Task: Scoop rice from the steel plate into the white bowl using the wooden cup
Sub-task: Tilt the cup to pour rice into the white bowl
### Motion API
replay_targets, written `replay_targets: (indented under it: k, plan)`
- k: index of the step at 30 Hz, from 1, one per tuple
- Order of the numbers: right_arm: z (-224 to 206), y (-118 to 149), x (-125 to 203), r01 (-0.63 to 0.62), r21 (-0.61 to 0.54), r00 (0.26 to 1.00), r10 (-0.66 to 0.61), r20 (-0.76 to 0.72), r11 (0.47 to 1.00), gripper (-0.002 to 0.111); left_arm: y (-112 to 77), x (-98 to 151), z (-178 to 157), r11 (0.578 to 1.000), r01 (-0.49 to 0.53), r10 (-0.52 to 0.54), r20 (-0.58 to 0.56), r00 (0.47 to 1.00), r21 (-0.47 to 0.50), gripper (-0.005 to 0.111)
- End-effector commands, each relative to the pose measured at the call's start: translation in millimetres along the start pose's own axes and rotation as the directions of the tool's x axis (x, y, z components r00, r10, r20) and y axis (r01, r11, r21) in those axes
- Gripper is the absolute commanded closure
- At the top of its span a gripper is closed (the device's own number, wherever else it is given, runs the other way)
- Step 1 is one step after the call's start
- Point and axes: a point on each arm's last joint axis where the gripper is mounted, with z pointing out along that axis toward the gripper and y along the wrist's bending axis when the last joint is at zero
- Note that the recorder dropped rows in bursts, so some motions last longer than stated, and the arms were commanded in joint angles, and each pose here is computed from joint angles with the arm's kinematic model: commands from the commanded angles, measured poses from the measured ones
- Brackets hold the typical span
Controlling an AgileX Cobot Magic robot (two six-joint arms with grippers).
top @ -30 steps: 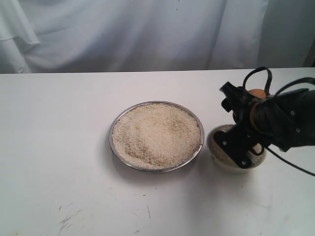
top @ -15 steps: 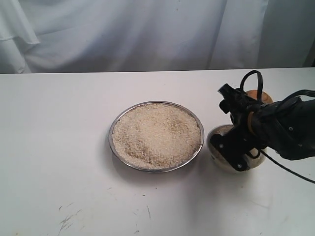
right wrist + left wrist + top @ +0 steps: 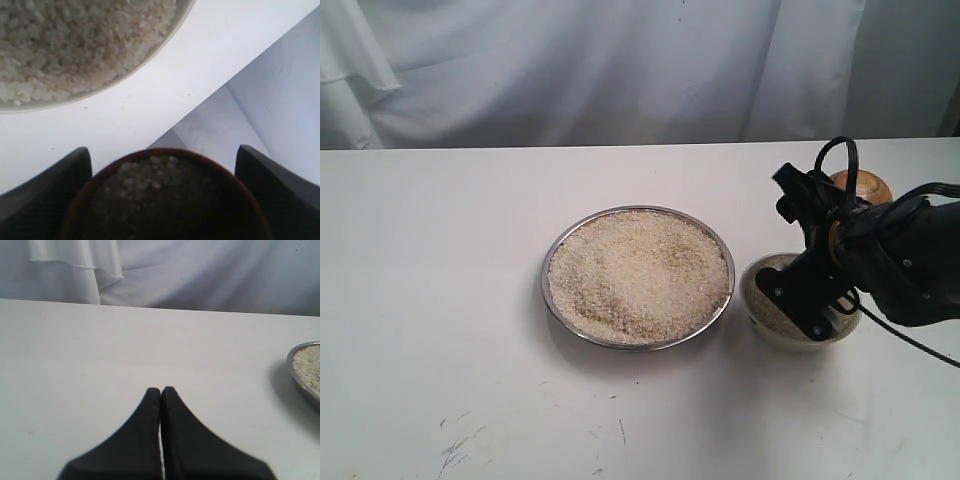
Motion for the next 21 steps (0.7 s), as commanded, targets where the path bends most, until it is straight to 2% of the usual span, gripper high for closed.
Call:
replay_targets:
  k: [1, 15, 21]
  plan:
    - [-6.9, -11.4, 2.9, 0.029, 0.036, 0.999, -0.027, -0.045, 0.999, 0.108, 0.1, 0.2, 0.2, 1.000, 0.003, -0.003, 0.013, 1.000, -0.001, 0.107]
    - [-13.9, -21.0, -0.9, 0.092, 0.055, 0.992, -0.087, -0.089, 0.994, 0.108, 0.1, 0.2, 0.2, 1.000, 0.003, -0.003, 0.013, 1.000, -0.001, 0.107]
    - [-9.6, -18.8, -8.1, 0.189, 0.016, 0.975, -0.186, -0.120, 0.982, 0.108, 0.1, 0.2, 0.2, 1.000, 0.003, -0.003, 0.013, 1.000, -0.001, 0.107]
